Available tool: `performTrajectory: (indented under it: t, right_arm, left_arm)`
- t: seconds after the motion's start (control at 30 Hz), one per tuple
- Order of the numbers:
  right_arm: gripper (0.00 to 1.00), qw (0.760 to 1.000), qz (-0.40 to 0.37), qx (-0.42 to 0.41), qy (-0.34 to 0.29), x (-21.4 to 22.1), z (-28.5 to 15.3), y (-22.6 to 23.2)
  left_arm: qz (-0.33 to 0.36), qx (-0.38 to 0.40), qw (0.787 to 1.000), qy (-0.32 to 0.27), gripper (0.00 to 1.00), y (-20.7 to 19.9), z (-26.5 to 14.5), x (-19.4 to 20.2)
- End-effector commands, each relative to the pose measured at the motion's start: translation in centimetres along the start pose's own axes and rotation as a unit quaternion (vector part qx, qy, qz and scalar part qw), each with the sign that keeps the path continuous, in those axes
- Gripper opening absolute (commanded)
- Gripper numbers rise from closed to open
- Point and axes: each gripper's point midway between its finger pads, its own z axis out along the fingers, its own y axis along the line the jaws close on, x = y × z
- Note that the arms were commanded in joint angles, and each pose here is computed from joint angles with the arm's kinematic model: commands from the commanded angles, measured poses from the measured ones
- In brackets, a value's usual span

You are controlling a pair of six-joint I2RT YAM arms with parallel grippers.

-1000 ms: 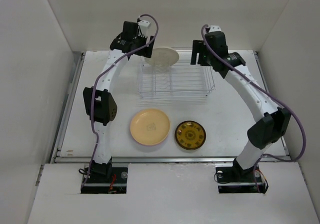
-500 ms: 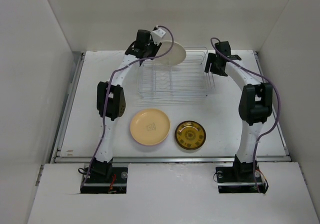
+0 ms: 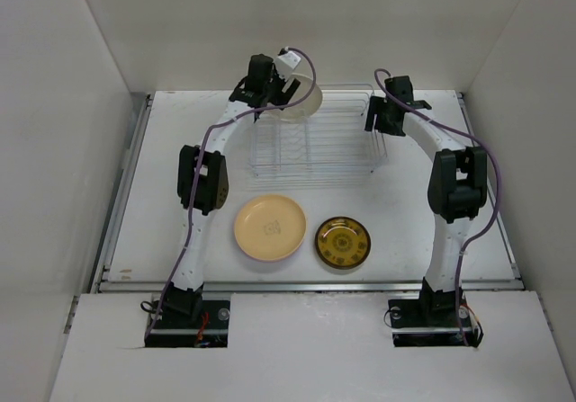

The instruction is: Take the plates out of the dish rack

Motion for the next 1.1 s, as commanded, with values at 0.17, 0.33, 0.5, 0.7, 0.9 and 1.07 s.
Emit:
performTrajectory:
  t: [0.17, 0.33, 0.5, 0.7, 0.9, 1.07]
  right_arm:
    - [0.77, 0.999, -0.017, -0.023, -0.032, -1.9, -0.8, 0.9]
    - [0.77, 0.999, -0.027, -0.026, -0.027, -1.4, -0.6, 0.9]
    - [0.65, 0.998, -0.033, -0.046, -0.012, -0.5, 0.1, 1.6]
    - [0.30, 0.997, -0.033, -0.074, -0.020, -1.2, -0.8, 2.6]
    - [0.09, 0.996, -0.033, -0.082, -0.015, -0.3, -1.0, 2.6]
    - [0.00, 0.996, -0.033, -0.081, -0.010, 0.2, -1.1, 2.5]
  left_arm:
    - [0.004, 0.013, 0.997, -0.078, 0.51, 1.9, 0.4, -3.8]
    - [-0.015, 0.010, 0.997, -0.076, 0.13, 2.3, 0.9, -3.3]
    - [-0.041, -0.010, 0.996, -0.075, 0.00, 4.1, -0.8, -3.6]
    - [-0.092, -0.035, 0.990, -0.100, 0.00, 7.6, -5.8, -7.6]
    - [-0.143, -0.005, 0.982, -0.125, 0.00, 8.2, -10.0, -11.2]
    - [-0.182, 0.034, 0.973, -0.141, 0.00, 7.2, -12.7, -13.6]
